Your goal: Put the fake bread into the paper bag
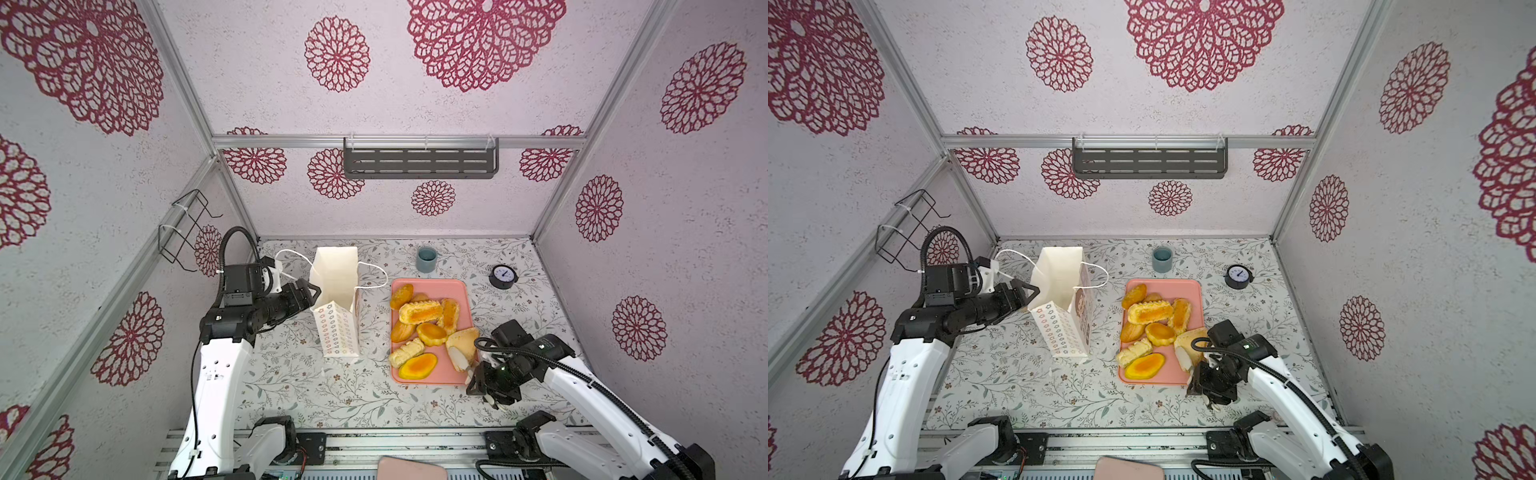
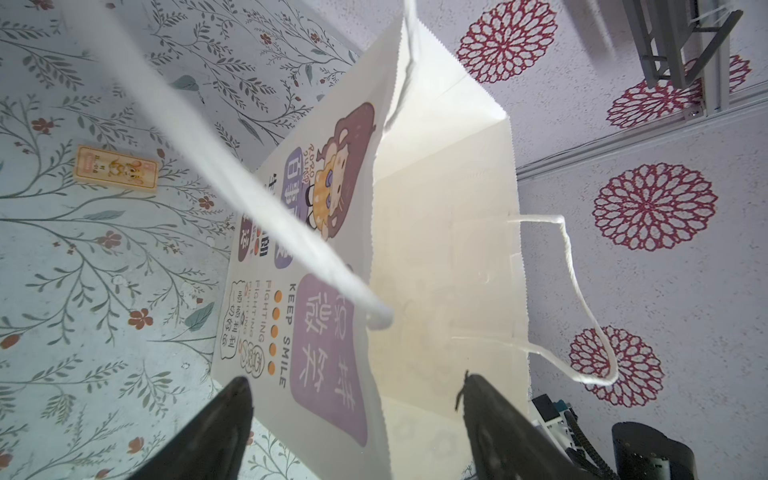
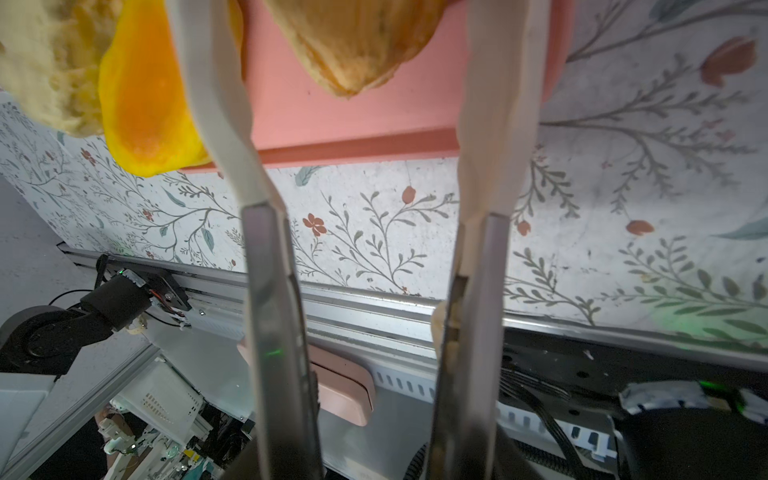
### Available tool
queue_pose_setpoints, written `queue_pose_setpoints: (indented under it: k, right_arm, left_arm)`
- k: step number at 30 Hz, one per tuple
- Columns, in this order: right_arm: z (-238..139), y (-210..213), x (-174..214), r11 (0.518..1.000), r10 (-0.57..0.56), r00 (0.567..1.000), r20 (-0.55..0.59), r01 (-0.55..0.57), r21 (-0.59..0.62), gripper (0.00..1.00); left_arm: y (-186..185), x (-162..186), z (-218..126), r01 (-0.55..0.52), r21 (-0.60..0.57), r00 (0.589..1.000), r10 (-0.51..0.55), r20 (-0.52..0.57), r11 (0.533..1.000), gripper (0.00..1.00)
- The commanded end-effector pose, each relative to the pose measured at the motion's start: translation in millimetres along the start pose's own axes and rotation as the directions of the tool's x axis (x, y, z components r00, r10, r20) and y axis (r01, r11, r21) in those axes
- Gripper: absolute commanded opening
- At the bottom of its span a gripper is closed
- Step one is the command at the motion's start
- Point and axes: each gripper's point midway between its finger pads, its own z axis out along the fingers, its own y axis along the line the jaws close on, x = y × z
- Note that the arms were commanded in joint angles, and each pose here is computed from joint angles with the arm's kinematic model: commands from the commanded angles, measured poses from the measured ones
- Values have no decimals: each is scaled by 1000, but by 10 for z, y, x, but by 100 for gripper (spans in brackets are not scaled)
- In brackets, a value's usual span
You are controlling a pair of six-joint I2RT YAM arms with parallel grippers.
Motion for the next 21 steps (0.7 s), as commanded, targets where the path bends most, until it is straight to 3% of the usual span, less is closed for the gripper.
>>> queue_pose_setpoints:
  k: [1, 11, 21]
  right_arm:
    - [-62, 71, -46, 999, 13, 999, 39, -12, -37, 46]
    - [-314, 125, -58, 999, 14, 992, 125, -9, -46, 28]
    - [-796, 440, -192, 992, -31, 963, 266, 63, -112, 21]
  left_arm:
    - [-17, -30, 45, -15, 16, 1000, 15, 9, 1000, 80]
    - [-75, -119, 53, -13, 38, 999, 12, 31, 999, 69]
    - [-102, -161, 83, -3, 49, 1000, 2, 28, 999, 61]
